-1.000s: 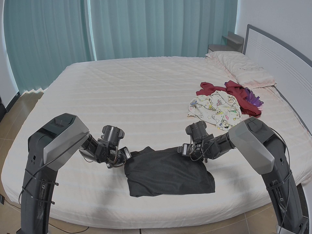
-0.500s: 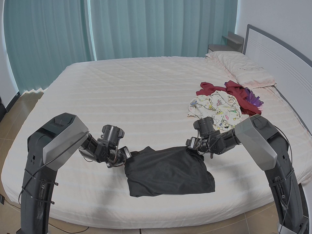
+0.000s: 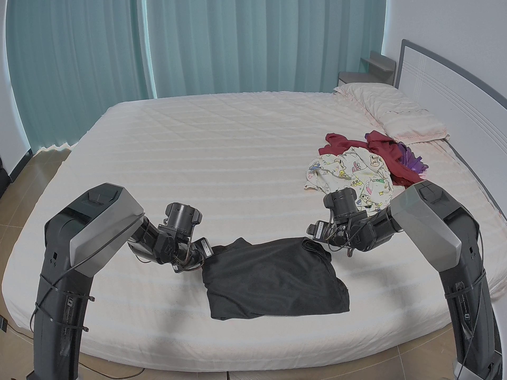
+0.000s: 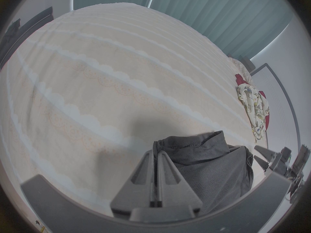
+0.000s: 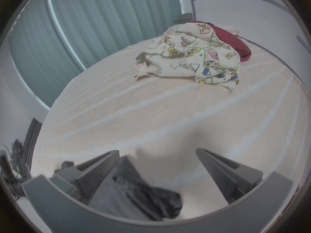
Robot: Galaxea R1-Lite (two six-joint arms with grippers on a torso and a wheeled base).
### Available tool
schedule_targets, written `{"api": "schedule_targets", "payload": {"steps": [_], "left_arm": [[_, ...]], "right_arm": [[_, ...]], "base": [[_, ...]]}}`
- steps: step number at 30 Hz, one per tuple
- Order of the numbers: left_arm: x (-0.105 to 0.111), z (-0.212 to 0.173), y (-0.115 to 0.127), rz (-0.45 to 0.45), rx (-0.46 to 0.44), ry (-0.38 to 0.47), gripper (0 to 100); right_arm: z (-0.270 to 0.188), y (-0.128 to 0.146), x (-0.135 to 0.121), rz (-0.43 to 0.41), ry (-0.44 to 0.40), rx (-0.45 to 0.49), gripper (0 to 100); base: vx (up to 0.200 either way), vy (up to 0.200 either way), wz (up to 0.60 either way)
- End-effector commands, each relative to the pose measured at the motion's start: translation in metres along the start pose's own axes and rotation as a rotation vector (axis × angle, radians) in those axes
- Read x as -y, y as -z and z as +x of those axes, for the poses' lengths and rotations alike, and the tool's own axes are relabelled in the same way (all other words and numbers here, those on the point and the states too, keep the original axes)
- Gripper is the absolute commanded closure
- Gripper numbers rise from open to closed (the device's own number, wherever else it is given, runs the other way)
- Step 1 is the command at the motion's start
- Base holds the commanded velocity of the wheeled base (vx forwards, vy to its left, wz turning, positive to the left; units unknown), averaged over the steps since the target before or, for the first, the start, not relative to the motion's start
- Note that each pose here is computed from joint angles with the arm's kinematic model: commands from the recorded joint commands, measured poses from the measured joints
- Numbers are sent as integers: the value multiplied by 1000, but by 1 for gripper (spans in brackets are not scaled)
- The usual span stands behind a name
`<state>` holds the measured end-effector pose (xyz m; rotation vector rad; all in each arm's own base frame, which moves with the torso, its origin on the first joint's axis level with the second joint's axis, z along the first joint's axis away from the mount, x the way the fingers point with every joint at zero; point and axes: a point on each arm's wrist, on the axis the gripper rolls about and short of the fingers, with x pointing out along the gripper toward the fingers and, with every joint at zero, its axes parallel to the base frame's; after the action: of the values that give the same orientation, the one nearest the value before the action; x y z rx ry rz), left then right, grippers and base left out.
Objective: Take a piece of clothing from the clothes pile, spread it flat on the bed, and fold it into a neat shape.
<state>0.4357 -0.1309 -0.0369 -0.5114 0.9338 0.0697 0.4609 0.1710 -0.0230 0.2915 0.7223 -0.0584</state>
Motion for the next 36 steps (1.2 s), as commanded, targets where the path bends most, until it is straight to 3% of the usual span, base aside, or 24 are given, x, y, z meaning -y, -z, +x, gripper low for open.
{"api": "schedule_targets", "payload": {"steps": [1,11,18,32,35,36], "left_arm": [[0,0,0,0,-1,-1,100],[0,-1,0,-2,-1,-1,100],[-1,-1,0,-3,0,-2,100],[-1,0,0,-3,-1,-3,100],[-1,1,0,-3,-2,-4,100],[-2,1,0,-4,-2,-5,100]], "right_arm": [[-17,20,-12,-85,-60,-18,0],[-15,39,-15,-196,-88,-28,0],[-15,35,-1,-190,-52,-38,0],[1,4,38,-104,30,27,0],[-1,-3,37,-61,16,41,0],[-4,-7,35,-1,-5,45,0]], "base": [[0,0,0],[0,0,0],[0,0,0],[0,0,0],[0,0,0],[0,0,0]]}}
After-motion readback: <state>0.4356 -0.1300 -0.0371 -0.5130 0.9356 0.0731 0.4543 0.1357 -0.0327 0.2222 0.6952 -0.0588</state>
